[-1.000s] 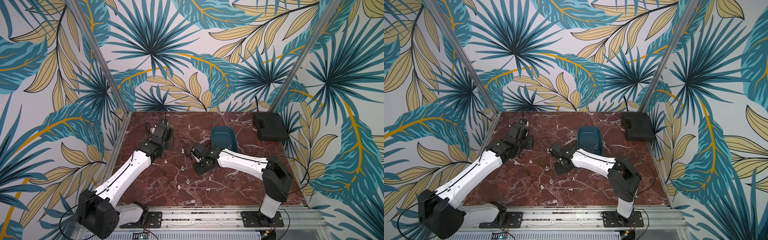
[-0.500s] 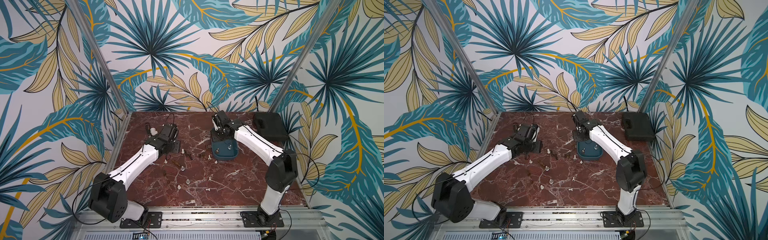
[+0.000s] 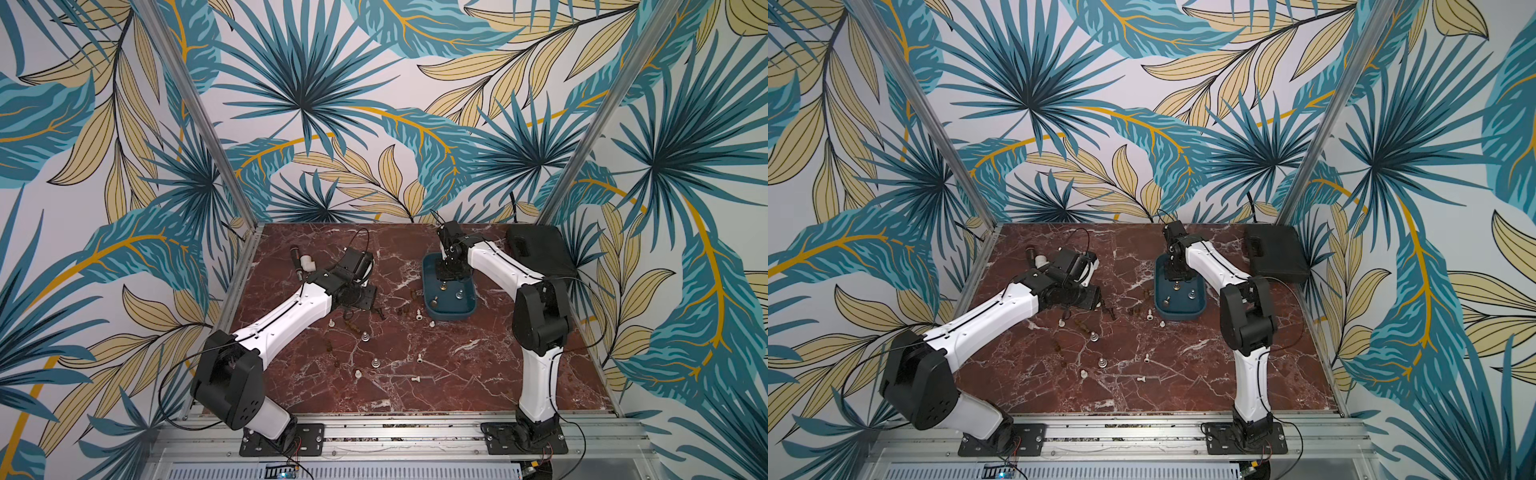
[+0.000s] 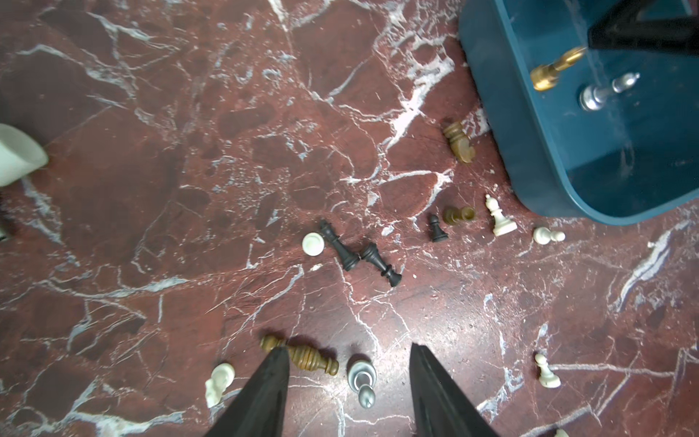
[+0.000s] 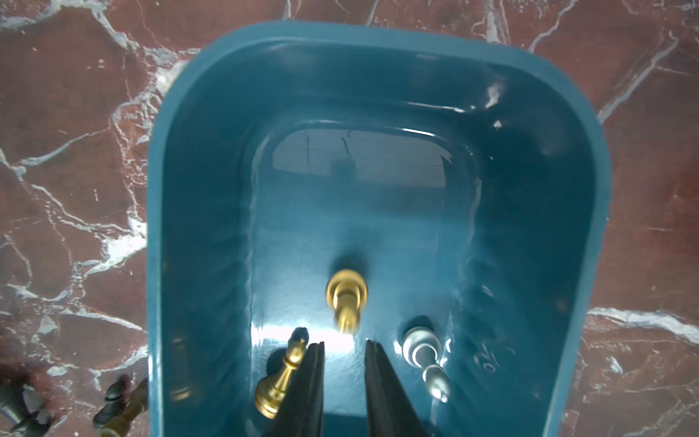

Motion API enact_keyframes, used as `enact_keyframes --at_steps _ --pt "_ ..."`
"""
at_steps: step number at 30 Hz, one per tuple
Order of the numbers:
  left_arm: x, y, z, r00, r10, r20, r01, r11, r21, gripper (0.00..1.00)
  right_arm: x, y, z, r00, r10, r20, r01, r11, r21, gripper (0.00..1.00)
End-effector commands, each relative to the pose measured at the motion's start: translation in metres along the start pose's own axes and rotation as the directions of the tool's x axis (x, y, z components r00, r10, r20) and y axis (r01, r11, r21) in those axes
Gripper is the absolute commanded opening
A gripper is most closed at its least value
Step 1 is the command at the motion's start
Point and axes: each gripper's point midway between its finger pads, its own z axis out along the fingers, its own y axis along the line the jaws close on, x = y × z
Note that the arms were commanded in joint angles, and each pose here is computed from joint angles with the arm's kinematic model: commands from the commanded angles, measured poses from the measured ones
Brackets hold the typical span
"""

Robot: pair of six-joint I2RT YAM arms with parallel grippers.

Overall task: Put the chess pieces into the storage box
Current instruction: Place the chess piece in the storage box, then pick up the chess piece at the center of the board.

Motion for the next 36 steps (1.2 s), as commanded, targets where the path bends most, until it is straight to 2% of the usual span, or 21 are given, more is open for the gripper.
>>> enact_keyframes --at_steps 1,6,10,16,22,26,36 --pt "0.000 -0.007 0.003 0.999 0.029 -0.030 -0.028 0.999 0.026 0.56 -0.003 0.007 -0.005 1.000 -0.001 0.009 0.001 1.000 -0.028 0.26" --pt "0.001 -0.011 0.008 0.998 0.035 -0.059 -0.034 0.999 0.029 0.55 -0.006 0.007 -0.022 0.999 0.013 0.040 -0.011 0.999 -0.042 0.28" --pt "-0.002 -0.017 0.013 0.998 0.031 -0.056 -0.028 0.998 0.056 0.55 -0.012 0.007 -0.058 0.993 0.046 0.113 -0.037 0.996 -0.075 0.33" --pt "0.001 -0.018 0.039 0.993 0.013 -0.120 -0.007 0.999 0.047 0.45 -0.013 0.003 -0.112 0.967 0.084 0.242 -0.054 0.990 -0.127 0.35" --pt "-0.009 0.010 0.060 0.988 0.000 -0.155 -0.019 0.992 -0.123 0.41 0.001 0.000 -0.143 0.943 0.097 0.319 -0.049 0.987 -0.155 0.35" --pt "-0.009 0.019 0.071 0.986 -0.012 -0.165 -0.012 0.990 -0.143 0.41 0.010 -0.004 -0.144 0.933 0.101 0.346 -0.049 0.986 -0.157 0.35" --pt "0.004 0.031 0.087 0.978 -0.031 -0.207 -0.004 0.987 -0.163 0.41 0.025 0.002 -0.132 0.944 0.112 0.312 -0.052 0.979 -0.195 0.35"
